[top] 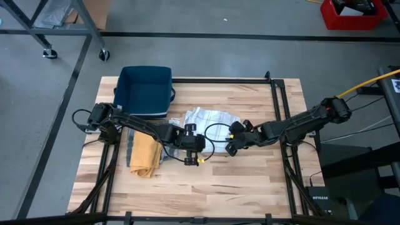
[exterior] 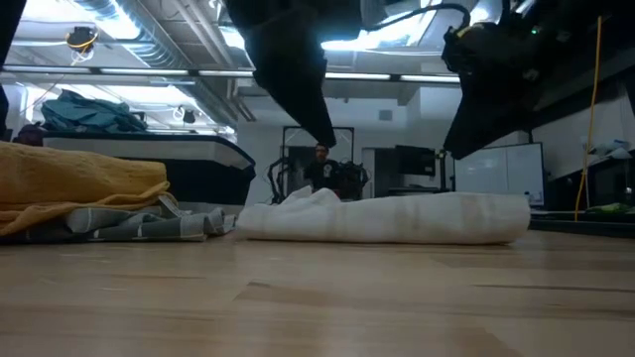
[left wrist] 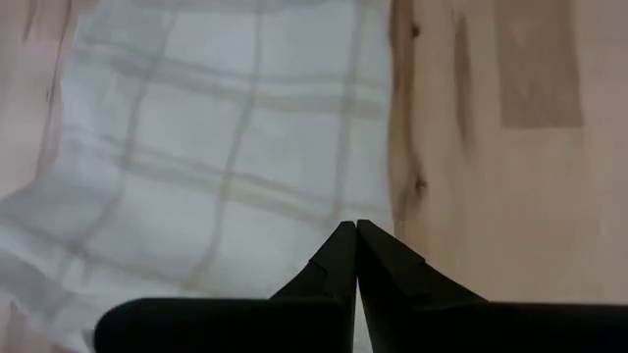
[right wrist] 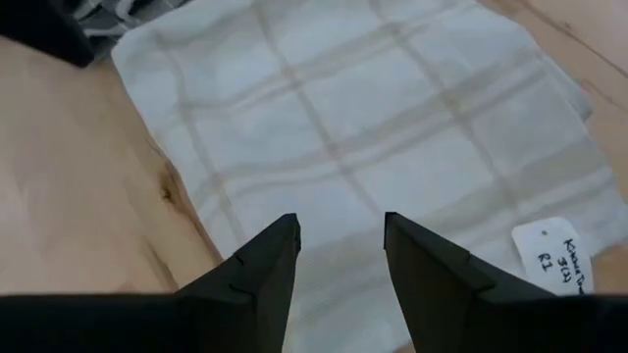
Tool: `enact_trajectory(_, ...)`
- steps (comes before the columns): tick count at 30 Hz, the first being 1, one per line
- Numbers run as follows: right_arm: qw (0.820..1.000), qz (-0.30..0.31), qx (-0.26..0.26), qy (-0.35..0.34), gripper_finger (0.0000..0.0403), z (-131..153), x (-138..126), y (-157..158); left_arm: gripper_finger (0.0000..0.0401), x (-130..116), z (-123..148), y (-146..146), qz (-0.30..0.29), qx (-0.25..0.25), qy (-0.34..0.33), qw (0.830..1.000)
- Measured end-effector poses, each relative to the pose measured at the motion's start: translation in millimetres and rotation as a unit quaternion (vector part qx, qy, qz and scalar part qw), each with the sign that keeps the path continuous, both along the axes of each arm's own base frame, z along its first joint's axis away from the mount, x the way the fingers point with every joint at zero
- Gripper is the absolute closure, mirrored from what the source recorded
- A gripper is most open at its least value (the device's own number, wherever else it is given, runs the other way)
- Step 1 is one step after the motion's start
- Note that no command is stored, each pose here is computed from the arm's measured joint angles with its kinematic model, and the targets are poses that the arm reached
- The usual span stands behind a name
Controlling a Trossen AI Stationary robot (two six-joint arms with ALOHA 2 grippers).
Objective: Fold towel
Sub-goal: Stack the stacked towels on top of the white towel
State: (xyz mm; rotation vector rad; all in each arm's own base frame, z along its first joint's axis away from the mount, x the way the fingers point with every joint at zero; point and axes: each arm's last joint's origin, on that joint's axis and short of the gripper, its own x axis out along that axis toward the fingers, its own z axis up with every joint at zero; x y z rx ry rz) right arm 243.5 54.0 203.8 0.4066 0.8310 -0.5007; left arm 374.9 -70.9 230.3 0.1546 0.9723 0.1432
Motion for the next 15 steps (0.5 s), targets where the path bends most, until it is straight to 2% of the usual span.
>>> enact_trajectory(5,1.000,-0.016,-0.014,0.005,0.0243,-1.3,0.2,-4.8,0.0397,-0.6,-0.8,1.8,0.044,-0.031,-0.003,0.999)
enact_trajectory(10,0.998,-0.054,-0.041,0.001,0.0243,-1.6,2.5,-16.8,0.0397,-1.5,-0.9,-2.9,0.051,-0.041,-0.006,0.998)
enact_trajectory(15,0.996,-0.077,-0.033,0.013,0.0243,-7.1,6.9,-30.2,0.0397,-0.1,-4.6,-5.4,0.057,-0.047,-0.005,0.997)
